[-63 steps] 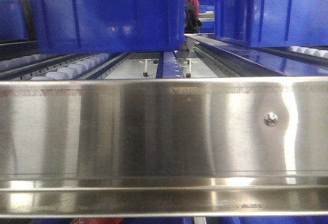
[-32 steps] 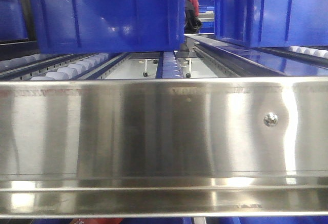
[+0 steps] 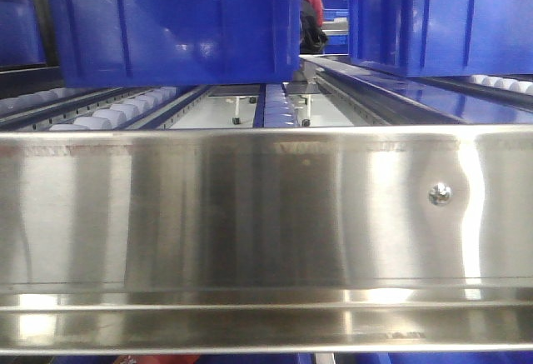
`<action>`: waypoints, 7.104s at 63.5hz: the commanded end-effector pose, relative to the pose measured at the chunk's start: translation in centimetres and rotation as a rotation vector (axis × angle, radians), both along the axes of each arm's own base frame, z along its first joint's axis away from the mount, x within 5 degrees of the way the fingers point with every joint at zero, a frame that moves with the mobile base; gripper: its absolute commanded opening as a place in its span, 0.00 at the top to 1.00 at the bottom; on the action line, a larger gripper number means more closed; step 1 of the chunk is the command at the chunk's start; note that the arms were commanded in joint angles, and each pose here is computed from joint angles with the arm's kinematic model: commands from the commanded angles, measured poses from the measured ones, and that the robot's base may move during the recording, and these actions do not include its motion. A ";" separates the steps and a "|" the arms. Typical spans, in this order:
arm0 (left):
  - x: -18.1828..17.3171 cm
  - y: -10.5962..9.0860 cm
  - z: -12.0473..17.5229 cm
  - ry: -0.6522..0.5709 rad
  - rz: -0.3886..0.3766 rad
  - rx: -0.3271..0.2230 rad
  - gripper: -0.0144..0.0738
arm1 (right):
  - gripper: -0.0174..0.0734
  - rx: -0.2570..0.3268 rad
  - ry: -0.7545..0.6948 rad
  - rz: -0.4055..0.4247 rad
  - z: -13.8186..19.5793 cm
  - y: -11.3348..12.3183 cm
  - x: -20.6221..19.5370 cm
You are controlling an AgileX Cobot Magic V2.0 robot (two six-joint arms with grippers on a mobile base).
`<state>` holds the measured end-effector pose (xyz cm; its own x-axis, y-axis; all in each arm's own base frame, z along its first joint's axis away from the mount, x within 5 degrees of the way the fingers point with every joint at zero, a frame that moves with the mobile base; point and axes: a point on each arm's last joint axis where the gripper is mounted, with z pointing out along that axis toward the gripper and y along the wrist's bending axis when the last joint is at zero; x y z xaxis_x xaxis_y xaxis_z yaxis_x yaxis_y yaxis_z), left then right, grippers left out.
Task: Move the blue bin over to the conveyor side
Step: 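Lift the blue bin with both grippers and pull it off the shelf, then hold the bin in both grippers while the base turns and drives away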
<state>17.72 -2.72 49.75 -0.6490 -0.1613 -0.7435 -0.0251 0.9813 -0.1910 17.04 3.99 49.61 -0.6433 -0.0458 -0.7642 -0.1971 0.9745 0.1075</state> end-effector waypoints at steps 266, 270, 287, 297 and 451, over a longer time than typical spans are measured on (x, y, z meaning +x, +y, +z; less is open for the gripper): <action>-0.5 0.0 1.3 -0.113 -0.006 -0.003 0.86 | 0.90 -0.003 -0.131 -0.002 1.4 -0.2 -0.5; -0.5 0.0 1.3 -0.113 -0.006 -0.003 0.86 | 0.90 -0.003 -0.131 -0.002 1.4 -0.2 -0.5; -0.5 0.0 1.3 -0.113 -0.006 -0.003 0.86 | 0.90 -0.003 -0.131 -0.002 1.4 -0.2 -0.5; -0.5 0.0 1.3 -0.113 -0.006 -0.003 0.86 | 0.90 -0.003 -0.131 -0.002 1.4 -0.2 -0.5; -0.4 0.5 1.3 -0.121 0.024 0.043 0.86 | 0.90 0.004 -0.137 0.001 1.4 -0.2 -0.4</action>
